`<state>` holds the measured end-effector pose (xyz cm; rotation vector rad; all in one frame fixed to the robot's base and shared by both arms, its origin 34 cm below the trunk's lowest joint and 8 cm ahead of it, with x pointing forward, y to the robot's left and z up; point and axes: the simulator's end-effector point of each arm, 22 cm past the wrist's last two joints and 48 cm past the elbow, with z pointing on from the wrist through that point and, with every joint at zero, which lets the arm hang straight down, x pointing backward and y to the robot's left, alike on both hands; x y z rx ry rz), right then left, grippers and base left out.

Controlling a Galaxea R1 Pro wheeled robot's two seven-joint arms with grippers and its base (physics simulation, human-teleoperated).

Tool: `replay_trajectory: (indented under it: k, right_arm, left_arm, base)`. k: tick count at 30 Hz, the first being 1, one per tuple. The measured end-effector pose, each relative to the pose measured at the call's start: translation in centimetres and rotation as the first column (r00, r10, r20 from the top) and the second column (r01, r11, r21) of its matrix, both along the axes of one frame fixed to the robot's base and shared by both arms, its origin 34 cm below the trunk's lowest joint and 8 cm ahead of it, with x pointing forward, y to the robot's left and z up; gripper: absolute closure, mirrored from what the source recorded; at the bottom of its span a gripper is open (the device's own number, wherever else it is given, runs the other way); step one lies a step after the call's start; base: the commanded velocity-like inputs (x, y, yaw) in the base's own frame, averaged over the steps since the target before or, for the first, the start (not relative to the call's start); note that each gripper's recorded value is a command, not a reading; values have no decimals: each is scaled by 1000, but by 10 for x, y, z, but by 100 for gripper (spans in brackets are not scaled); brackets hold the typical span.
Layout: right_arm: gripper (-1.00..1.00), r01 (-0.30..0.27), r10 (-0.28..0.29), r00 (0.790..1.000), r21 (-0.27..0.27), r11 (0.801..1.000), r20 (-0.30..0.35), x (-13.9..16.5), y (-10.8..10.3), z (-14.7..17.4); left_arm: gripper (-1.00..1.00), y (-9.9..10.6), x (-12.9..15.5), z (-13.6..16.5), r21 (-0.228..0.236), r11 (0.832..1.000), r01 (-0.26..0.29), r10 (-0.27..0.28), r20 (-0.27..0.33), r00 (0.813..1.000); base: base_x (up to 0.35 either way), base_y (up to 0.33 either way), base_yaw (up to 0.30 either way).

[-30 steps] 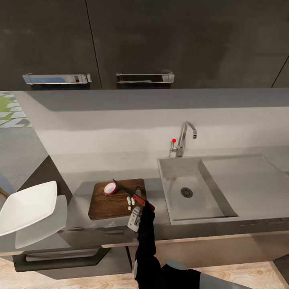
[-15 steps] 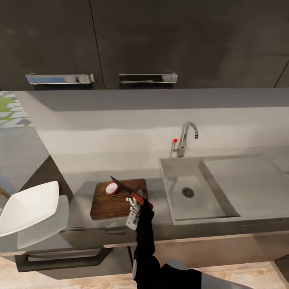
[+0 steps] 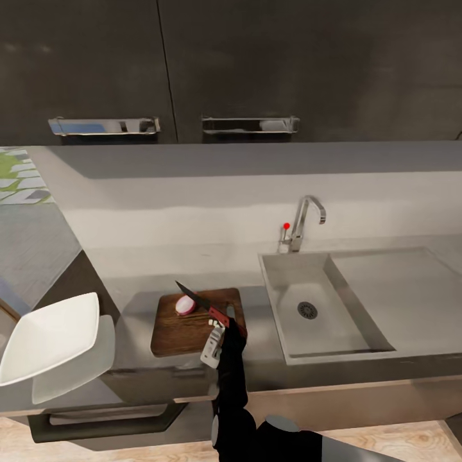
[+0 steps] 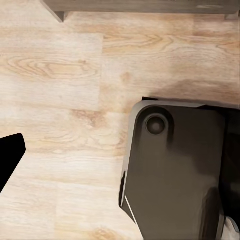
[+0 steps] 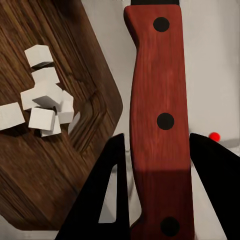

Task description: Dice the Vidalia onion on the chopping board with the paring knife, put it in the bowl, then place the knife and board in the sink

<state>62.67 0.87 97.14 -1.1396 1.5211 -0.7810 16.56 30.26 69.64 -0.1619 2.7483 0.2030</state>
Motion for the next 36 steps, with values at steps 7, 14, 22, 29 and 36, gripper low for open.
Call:
replay_trajectory:
  k: [7, 14, 22, 29, 36]
  right_arm:
    - [100, 0, 0, 1000, -2, 1000, -10, 0, 0, -5]
    - [100, 1, -1, 1000, -3, 1000, -23, -1, -1, -11]
    - [100, 1, -2, 999, -6, 1000, -37, -2, -1, -19]
    - [100, 2, -2, 999, -7, 1000, -48, -2, -1, -25]
    - [100, 2, -2, 998, -8, 1000, -58, -3, -1, -30]
  left_arm:
    - [-100, 0, -2, -1, 0, 1000, 0, 0, -8, 1000]
    - [-100, 0, -5, -1, 0, 1000, 0, 0, -18, 1000]
    - [-100, 0, -9, -2, 0, 1000, 0, 0, -31, 1000]
    - [-100, 0, -13, -2, 0, 1000, 0, 0, -43, 999]
    - [-100, 0, -17, -3, 0, 1000, -1, 1, -54, 999]
  base:
    - [5, 3, 0]
    - [0, 0, 0]
    - [0, 0, 0]
    - [0, 0, 0]
    - [0, 0, 0]
